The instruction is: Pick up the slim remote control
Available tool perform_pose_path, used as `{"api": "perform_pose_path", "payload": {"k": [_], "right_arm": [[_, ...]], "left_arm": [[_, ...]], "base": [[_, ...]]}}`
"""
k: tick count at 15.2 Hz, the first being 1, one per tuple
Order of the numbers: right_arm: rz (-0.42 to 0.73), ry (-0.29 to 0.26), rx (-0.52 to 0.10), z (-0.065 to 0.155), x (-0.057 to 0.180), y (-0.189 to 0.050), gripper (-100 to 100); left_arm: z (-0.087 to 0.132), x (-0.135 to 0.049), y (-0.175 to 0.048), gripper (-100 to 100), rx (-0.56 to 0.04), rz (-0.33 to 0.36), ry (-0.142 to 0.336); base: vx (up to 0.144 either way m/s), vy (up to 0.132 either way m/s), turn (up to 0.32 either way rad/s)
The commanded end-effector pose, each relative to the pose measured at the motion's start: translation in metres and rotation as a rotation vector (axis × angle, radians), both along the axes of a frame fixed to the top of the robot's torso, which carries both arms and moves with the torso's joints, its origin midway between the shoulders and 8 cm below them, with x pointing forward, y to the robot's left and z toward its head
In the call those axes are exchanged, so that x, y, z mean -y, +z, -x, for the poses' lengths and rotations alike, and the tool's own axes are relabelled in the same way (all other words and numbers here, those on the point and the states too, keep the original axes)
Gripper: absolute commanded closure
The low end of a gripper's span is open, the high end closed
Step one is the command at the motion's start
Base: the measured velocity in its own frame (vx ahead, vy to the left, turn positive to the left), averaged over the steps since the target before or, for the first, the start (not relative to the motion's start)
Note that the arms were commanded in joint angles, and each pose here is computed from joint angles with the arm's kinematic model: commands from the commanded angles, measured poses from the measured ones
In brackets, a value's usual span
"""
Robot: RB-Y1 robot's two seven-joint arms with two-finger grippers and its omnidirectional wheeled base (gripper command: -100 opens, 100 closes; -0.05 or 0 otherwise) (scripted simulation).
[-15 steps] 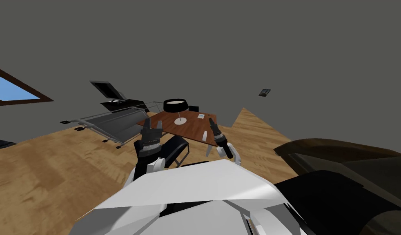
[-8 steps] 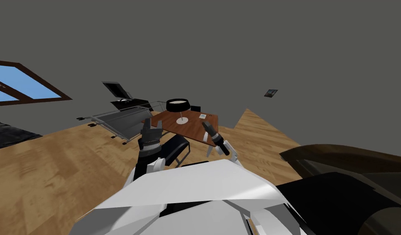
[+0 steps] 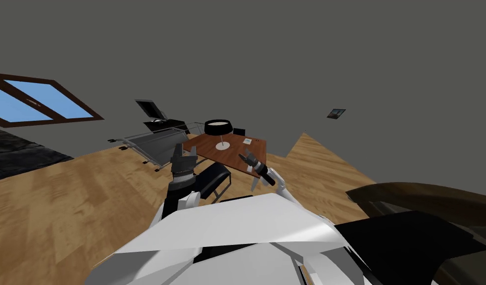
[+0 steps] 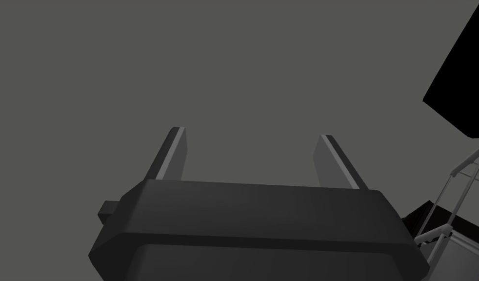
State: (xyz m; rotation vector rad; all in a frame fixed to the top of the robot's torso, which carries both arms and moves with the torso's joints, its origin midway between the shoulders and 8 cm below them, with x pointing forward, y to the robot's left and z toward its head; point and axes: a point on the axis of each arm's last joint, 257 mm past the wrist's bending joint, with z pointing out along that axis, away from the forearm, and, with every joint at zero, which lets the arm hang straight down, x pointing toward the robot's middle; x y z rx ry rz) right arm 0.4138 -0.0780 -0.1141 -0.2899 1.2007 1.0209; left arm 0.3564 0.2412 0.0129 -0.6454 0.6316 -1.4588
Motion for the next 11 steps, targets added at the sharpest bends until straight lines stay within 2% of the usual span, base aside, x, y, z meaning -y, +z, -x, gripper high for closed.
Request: {"api": "perform_pose_path", "payload": {"k": [1,2,3,5,6,8,9,11], "right_arm": [[0.085,0.020,0.015,0.000,-0.008,-0.018,-100],[0.089,0.020,0.016,0.000,-0.008,-0.018,-100],[0.167,0.053,0.048,0.000,-0.019,-0.029,-100],[0.196,0.050,0.040,-0.001,-0.018,-0.040,-100],[0.276,0.080,0.060,-0.002,-0.024,-0.056,-100],[0.306,0.081,0.065,-0.001,-0.025,-0.062,-100],[0.384,0.110,0.081,-0.003,-0.028,-0.080,-100],[0.417,0.114,0.091,-0.001,-0.030,-0.086,-100]], "left_arm": [[0.000,0.000,0.000,0,0.000,0.000,0.000],[0.000,0.000,0.000,0,0.000,0.000,0.000],[0.000,0.000,0.000,0,0.000,0.000,0.000],[0.000,0.000,0.000,0,0.000,0.000,0.000],[0.000,0.000,0.000,0,0.000,0.000,0.000],[0.000,0.000,0.000,0,0.000,0.000,0.000],[0.000,0.000,0.000,0,0.000,0.000,0.000],[0.000,0.000,0.000,0,0.000,0.000,0.000]], "base": [[-0.001,-0.020,0.136],[0.002,-0.018,0.057],[-0.001,-0.018,0.105],[-0.003,-0.020,0.087],[-0.002,-0.020,0.092],[0.001,-0.020,0.099],[-0.002,-0.021,0.125],[0.000,-0.021,0.091]]}}
